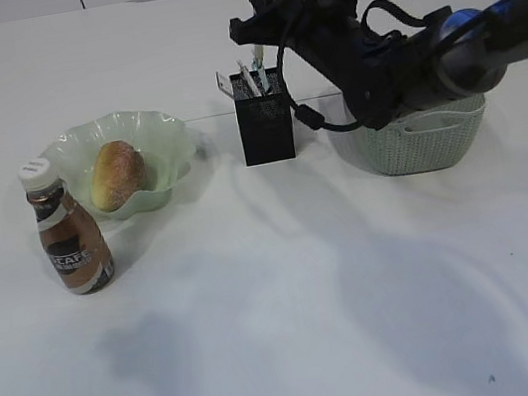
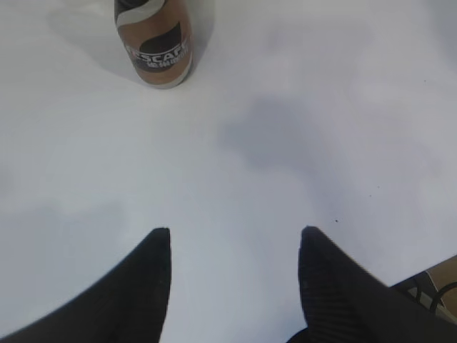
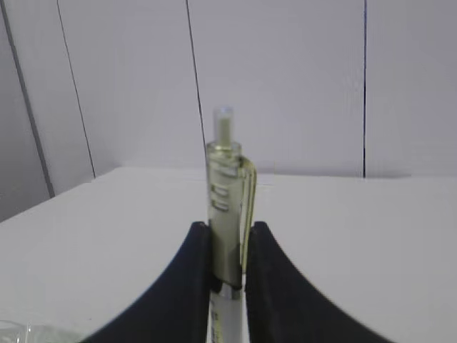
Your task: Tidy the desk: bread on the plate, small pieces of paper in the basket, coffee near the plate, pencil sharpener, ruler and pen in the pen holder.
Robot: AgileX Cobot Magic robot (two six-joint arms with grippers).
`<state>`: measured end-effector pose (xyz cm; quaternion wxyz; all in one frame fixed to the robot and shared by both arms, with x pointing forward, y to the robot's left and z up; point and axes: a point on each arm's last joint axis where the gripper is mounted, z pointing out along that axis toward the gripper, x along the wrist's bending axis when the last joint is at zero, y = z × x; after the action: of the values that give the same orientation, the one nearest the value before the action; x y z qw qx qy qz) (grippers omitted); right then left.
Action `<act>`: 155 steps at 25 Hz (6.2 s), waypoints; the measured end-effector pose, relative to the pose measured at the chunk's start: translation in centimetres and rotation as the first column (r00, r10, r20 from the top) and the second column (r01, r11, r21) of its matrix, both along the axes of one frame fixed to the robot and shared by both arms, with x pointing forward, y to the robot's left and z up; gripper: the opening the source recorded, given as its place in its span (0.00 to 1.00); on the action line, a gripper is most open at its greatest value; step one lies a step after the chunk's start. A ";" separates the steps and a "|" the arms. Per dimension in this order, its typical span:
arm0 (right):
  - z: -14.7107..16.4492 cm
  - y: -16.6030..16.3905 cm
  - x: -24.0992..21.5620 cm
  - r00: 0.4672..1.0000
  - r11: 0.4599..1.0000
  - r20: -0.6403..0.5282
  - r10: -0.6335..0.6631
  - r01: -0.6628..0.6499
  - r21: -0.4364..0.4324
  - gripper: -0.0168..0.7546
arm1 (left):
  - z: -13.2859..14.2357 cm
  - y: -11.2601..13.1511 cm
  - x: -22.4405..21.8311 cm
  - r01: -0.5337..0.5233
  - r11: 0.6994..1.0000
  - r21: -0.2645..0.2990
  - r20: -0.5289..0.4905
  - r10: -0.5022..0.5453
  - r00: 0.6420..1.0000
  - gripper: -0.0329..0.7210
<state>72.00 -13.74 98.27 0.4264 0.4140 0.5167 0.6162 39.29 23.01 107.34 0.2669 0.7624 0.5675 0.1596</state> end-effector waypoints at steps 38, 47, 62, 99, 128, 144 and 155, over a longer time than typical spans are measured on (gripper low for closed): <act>2.3 0.4 -0.5 0.998 0.996 -0.009 0.055 -0.055 -0.076 0.50 | 0.0 0.1 0.0 0.001 1.000 0.010 0.005 -0.001 1.000 0.58; 13.3 -1.0 -4.8 0.998 0.990 -0.043 0.052 -0.057 -0.128 0.50 | 0.0 0.1 0.0 0.001 1.000 0.014 -0.004 -0.001 1.000 0.58; 19.0 -5.3 -15.9 0.747 0.955 -0.659 -0.081 -0.131 -0.266 0.50 | -0.3 0.3 -0.4 -0.001 0.999 0.037 -0.049 0.003 0.999 0.58; 25.4 -12.9 -41.3 0.760 0.972 -0.648 0.054 -0.189 -0.141 0.41 | 3.3 5.6 -13.7 0.042 0.982 -0.187 0.115 -0.021 0.993 0.58; 6.1 -16.7 -48.8 0.786 0.962 -0.613 -0.080 -0.101 -0.254 0.41 | -2.4 7.6 -15.5 0.029 0.989 -0.143 0.330 0.020 0.944 0.58; 6.0 -16.8 -48.7 0.794 0.961 -0.601 -0.090 -0.090 -0.263 0.41 | -2.3 7.6 -15.4 0.100 0.994 -0.041 0.374 -0.078 0.924 0.58; 6.0 -16.8 -48.7 0.795 0.961 -0.600 -0.090 -0.090 -0.263 0.41 | -2.3 7.7 -15.5 0.101 0.994 -0.043 0.381 -0.077 0.921 0.58</act>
<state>23.33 -30.55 104.32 0.2922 0.5254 0.7070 0.3725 23.82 30.66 105.02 0.4018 0.7336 0.4748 0.2738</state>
